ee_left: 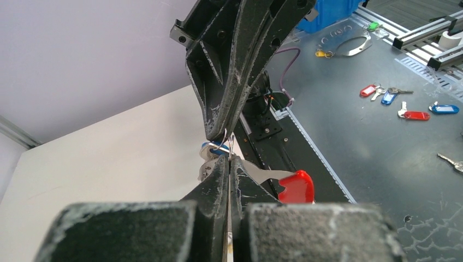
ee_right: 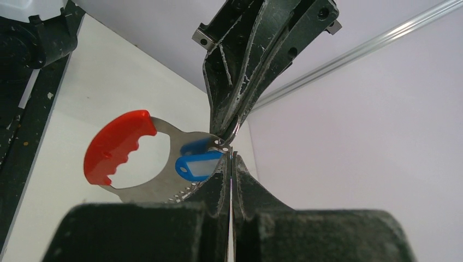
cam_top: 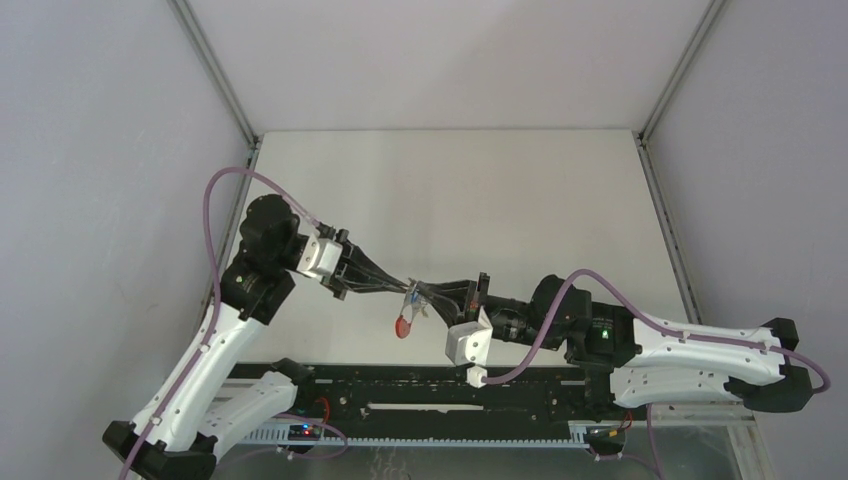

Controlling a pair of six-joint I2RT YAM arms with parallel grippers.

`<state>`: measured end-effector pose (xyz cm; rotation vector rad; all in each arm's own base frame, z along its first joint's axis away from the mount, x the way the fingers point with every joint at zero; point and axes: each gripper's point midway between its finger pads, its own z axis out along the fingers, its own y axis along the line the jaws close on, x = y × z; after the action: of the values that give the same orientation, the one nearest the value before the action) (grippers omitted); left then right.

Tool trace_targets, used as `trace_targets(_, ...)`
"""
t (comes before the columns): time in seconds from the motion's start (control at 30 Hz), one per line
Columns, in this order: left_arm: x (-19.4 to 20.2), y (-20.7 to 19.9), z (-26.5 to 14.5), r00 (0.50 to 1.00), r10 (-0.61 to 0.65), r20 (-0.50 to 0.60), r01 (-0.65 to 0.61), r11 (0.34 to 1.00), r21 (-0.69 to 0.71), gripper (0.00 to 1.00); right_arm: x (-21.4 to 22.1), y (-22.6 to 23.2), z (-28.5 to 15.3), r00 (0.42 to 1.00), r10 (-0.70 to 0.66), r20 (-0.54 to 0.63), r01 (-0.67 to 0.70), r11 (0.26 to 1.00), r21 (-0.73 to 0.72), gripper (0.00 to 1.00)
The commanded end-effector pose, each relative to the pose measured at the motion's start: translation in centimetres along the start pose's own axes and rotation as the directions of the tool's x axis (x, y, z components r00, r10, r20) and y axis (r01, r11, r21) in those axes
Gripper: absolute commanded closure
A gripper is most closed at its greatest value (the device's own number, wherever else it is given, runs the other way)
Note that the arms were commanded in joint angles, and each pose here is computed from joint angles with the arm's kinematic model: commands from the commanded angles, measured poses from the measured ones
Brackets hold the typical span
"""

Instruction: Put the keys on the keyring

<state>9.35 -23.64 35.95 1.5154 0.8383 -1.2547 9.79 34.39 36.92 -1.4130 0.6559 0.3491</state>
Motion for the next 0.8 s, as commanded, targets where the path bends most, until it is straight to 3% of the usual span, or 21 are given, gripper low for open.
trace_targets(0.0,-2.67,-0.08,0.0,0.998,0.069,0.01,-0.068,0.998,-0.012,1.0,-1.49,-1.29,-0.32,0.999,-0.009,0.031,0.008,0.999,0.036,1.0)
trace_targets(0.77,-2.83,-0.09,0.12,0.998,0.07,0.01,-0.07,0.997,-0.021,1.0,-1.85,-0.97,-0.39,0.999,-0.021,0.04,0.02,1.0,0.024,1.0)
